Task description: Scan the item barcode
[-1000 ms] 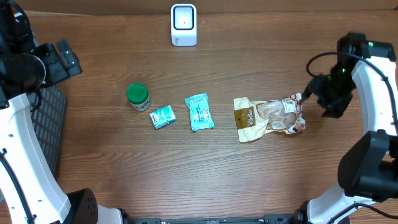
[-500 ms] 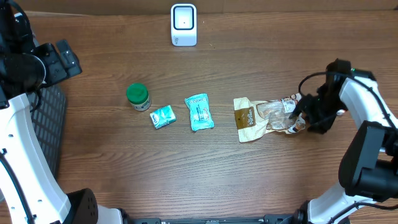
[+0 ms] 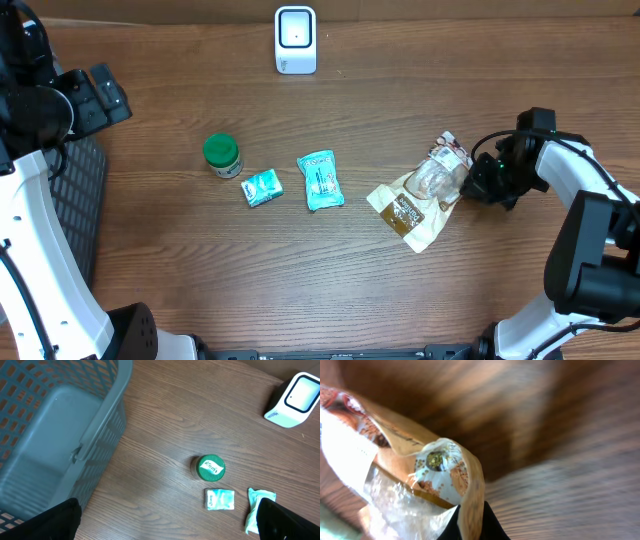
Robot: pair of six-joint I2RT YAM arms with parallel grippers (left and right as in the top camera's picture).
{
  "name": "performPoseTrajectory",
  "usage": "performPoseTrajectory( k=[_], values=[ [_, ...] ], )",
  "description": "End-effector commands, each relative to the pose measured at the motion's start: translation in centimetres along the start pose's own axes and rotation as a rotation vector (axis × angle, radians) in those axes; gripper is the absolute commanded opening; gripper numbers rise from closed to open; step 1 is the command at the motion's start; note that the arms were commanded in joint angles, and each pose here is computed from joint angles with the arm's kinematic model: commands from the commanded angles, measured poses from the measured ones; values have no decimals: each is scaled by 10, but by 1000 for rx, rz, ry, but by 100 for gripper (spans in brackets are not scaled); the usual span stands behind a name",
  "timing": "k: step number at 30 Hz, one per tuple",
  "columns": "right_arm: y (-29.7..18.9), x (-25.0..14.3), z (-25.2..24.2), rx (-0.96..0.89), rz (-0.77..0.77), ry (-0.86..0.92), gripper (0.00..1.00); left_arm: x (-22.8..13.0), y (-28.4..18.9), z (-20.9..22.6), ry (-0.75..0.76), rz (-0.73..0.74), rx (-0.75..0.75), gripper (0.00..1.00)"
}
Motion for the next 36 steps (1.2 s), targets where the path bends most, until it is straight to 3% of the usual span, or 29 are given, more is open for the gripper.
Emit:
performPoseTrajectory(
  k=[1,9,23,36],
  values=[
    [-27,11,32,167,-13,-199,4,1,-2,0,8,-9,-6,100],
    [-66,1,73,180,-15,-549,4,1,-2,0,8,-9,-6,100],
    [-9,-37,115,156,146,-724,4,1,-2,0,7,-9,-6,100],
    [-52,-85,172,208,211,-895,4,1,-2,0,8,-9,-6,99]
  ],
)
Point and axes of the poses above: each gripper's point midway between its finger pads, its own y axis out along the fingers, its own z axis along the line the jaws close on, x = y × z, the point moved 10 cm from there along -y, back along the fingers, and after that the axes turned 11 degrees about y, right-handed, at the moved point
